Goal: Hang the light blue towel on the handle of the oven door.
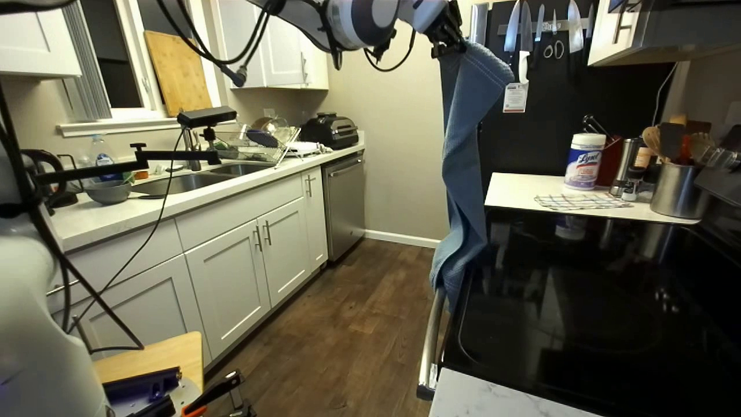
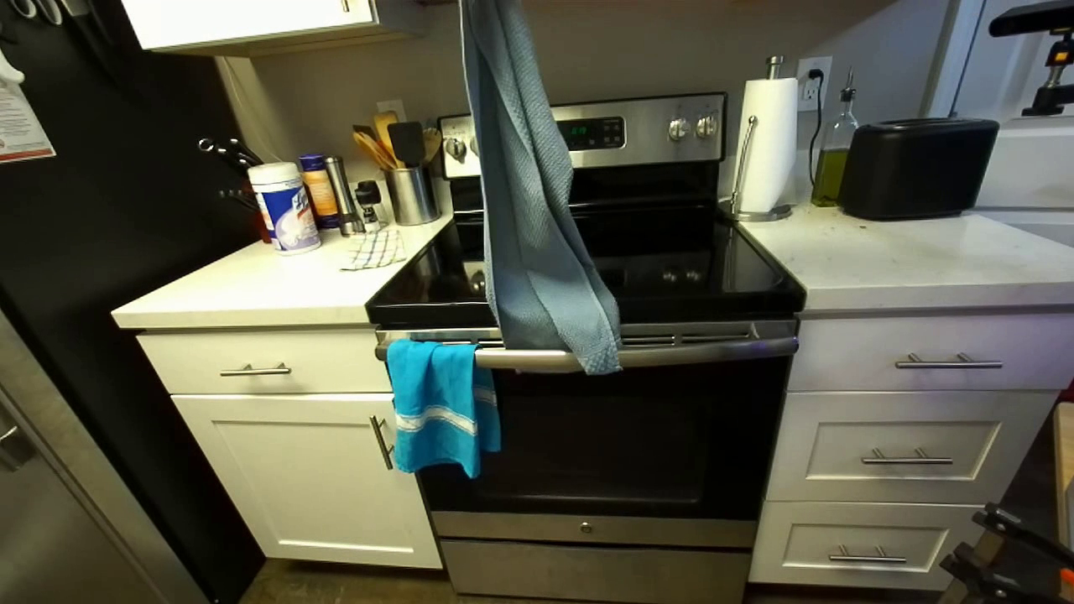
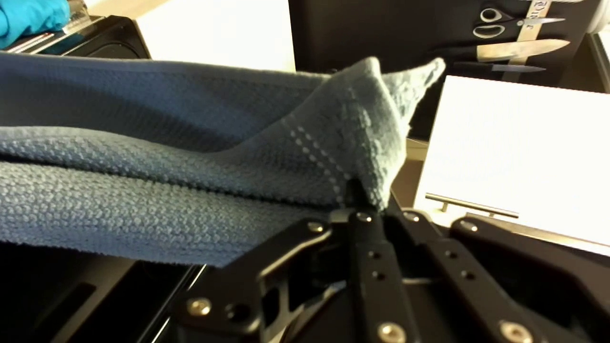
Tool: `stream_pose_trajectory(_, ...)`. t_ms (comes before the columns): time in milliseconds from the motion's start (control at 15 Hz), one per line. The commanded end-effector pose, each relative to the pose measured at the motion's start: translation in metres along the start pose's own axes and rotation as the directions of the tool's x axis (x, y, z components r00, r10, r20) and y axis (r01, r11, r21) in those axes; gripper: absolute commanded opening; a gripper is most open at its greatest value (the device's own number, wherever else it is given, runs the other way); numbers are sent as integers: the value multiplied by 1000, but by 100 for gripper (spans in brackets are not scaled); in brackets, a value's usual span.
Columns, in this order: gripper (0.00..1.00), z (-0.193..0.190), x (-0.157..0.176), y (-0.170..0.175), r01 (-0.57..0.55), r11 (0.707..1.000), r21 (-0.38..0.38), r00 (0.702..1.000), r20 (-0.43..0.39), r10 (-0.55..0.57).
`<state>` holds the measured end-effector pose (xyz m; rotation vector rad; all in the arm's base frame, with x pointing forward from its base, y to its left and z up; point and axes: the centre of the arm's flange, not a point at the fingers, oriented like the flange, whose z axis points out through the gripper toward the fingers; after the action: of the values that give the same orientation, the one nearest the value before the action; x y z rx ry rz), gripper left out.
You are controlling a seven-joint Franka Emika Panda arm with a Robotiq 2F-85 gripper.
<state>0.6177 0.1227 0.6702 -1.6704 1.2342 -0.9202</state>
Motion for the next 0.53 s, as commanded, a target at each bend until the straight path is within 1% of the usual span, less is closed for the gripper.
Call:
stream_pose_trajectory(0, 1, -50, 7, 7, 16, 1000, 17, 1000, -12, -16)
stream_pose_trajectory(267, 1, -69, 16, 2, -6, 1000, 30, 999, -32, 7)
stream_pose_trajectory(467, 1, -87, 22, -12, -18, 999, 51, 998, -53, 20)
